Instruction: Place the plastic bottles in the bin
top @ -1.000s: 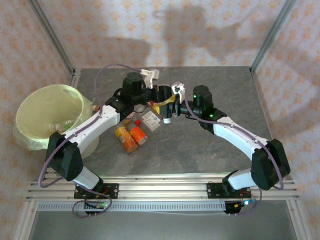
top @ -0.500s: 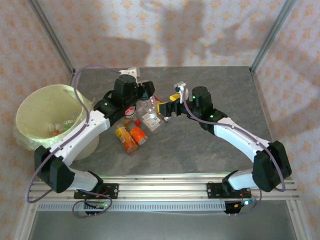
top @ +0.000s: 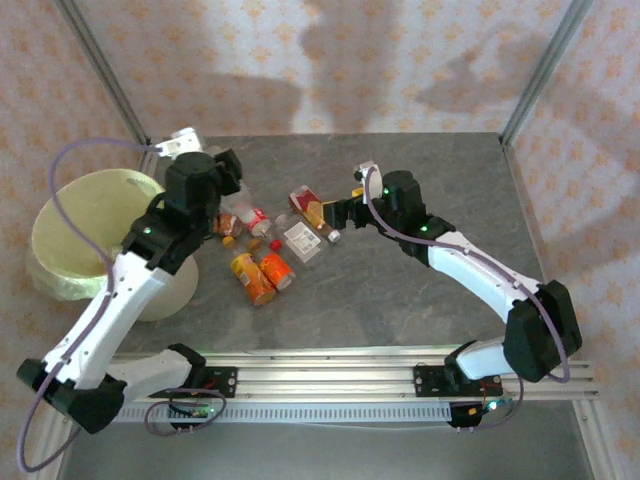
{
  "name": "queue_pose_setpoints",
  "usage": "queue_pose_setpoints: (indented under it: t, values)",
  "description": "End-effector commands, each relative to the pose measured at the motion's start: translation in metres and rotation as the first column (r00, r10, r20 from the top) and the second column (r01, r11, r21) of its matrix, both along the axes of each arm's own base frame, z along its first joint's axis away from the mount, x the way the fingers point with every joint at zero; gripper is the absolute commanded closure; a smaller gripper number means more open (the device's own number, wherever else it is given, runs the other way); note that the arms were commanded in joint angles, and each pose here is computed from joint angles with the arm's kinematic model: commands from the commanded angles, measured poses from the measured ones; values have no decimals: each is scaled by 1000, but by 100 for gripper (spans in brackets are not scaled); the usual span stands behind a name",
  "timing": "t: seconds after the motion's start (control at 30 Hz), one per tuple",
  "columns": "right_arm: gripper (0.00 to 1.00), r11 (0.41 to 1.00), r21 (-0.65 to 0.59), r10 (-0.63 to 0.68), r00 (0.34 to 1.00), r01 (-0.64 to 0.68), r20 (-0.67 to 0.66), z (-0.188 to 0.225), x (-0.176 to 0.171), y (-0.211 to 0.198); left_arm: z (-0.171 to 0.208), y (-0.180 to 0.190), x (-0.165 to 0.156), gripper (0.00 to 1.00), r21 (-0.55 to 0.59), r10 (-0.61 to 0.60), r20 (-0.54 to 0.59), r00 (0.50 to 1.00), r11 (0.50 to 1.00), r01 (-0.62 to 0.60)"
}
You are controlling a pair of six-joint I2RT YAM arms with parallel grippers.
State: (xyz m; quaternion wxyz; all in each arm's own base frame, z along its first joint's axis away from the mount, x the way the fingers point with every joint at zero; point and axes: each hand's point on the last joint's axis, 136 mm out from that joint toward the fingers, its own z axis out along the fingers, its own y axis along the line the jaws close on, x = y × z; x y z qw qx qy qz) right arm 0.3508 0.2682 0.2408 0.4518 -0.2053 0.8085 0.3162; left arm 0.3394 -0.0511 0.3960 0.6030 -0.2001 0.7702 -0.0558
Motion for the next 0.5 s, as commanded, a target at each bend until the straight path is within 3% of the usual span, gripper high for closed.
queue_pose_setpoints:
  t: [0.0,0.13,0.3,0.47]
  values:
    - [1,999,-26,-28,1000,28,12,4,9,-2,38,46,-25,57,45,142,88,986,988,-146]
    - [1,999,-32,-33,999,33,3,3,11,-2,68,77,-46,57,77,246,182,952,962,-263]
    - [1,999,-36,-28,1000,28,-6,1,11,-1,91,123,-67,57,137,431,227,873,874,-467]
    - [1,999,-41,-29,999,29,-14,0,12,-1,96,160,-80,57,156,553,235,800,790,-592]
